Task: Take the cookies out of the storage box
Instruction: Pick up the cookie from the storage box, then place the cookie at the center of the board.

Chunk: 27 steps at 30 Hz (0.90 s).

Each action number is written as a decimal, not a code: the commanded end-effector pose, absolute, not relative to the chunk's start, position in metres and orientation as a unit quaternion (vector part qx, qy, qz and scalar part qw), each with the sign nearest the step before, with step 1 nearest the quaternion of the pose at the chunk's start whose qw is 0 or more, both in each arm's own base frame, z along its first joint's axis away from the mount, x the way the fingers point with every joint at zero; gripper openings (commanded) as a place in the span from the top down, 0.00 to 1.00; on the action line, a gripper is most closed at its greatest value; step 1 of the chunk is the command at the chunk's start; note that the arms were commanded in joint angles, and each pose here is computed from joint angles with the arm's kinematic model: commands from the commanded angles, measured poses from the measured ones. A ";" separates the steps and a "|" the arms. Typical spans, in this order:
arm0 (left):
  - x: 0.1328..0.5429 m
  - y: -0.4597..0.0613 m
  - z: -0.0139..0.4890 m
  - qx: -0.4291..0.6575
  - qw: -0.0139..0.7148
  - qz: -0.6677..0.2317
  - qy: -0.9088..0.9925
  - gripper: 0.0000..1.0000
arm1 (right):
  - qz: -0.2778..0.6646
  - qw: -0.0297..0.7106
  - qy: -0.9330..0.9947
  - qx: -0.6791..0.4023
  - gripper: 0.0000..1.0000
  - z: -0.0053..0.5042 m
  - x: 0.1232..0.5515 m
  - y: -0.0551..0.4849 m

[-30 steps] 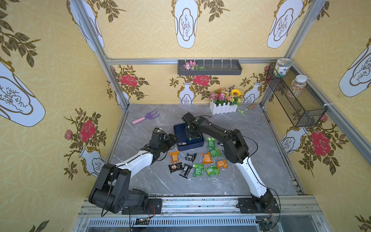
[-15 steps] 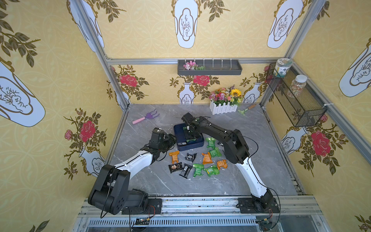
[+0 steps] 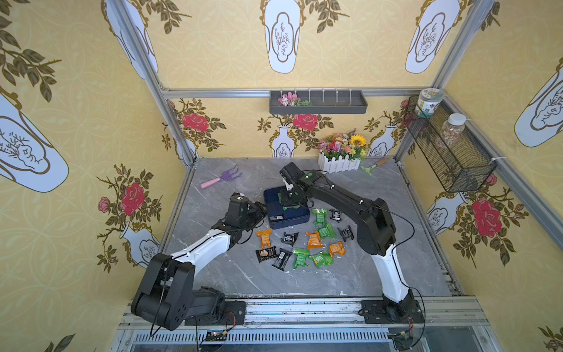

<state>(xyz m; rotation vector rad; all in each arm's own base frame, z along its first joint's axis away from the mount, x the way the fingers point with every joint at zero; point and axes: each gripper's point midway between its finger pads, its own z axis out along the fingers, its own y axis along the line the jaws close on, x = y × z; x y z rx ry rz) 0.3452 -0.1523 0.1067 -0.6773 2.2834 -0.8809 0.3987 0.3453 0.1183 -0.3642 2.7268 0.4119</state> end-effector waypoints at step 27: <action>0.346 -0.157 0.101 -0.250 0.285 -0.338 0.861 0.36 | 0.066 0.143 0.980 0.119 0.66 0.050 0.351 0.098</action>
